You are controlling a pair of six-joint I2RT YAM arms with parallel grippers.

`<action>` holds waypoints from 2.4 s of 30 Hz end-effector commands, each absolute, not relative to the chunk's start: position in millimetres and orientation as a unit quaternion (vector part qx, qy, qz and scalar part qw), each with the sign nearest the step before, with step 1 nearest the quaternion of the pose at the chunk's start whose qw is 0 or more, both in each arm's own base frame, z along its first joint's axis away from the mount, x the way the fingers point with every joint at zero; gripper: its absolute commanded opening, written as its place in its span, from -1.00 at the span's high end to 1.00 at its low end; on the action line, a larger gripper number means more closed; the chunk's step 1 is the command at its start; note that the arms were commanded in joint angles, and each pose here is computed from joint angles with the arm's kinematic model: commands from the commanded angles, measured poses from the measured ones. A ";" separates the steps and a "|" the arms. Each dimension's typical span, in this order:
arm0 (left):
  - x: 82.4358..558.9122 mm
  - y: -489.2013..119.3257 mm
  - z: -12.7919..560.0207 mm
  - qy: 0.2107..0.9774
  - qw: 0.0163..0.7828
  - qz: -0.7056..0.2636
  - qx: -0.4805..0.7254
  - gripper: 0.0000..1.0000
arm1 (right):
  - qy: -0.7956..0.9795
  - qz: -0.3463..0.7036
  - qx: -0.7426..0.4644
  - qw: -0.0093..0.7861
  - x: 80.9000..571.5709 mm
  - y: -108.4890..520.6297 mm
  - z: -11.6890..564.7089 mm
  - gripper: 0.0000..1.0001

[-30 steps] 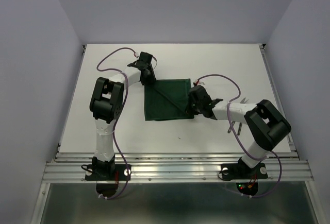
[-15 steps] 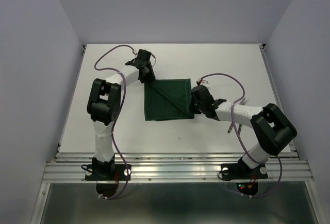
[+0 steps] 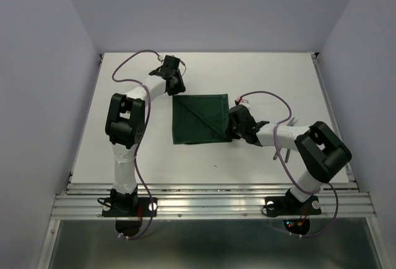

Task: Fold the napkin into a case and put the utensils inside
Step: Move the upper triangle-folded napkin to the center of the board, then pick up the upper triangle-folded napkin from the center of the board.

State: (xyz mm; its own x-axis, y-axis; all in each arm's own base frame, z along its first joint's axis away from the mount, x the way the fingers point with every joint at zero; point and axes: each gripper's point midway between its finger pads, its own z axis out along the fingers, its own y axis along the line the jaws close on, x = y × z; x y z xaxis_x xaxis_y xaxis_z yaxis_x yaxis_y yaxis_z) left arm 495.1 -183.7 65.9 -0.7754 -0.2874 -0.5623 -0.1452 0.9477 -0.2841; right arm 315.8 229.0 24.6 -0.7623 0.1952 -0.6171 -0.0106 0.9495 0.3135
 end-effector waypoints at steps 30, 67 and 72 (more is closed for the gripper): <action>513.8 -165.6 163.3 0.903 0.405 -0.082 -0.117 0.15 | 0.917 0.282 0.029 0.280 261.6 321.3 34.9 0.78; 276.8 -269.5 85.1 0.938 0.320 -0.126 0.035 -0.40 | 0.894 0.295 0.103 0.320 392.3 255.5 48.6 -0.26; 276.5 -270.9 84.7 0.938 0.318 -0.127 0.047 -0.39 | 0.897 0.288 0.114 0.316 399.6 256.8 38.7 -0.13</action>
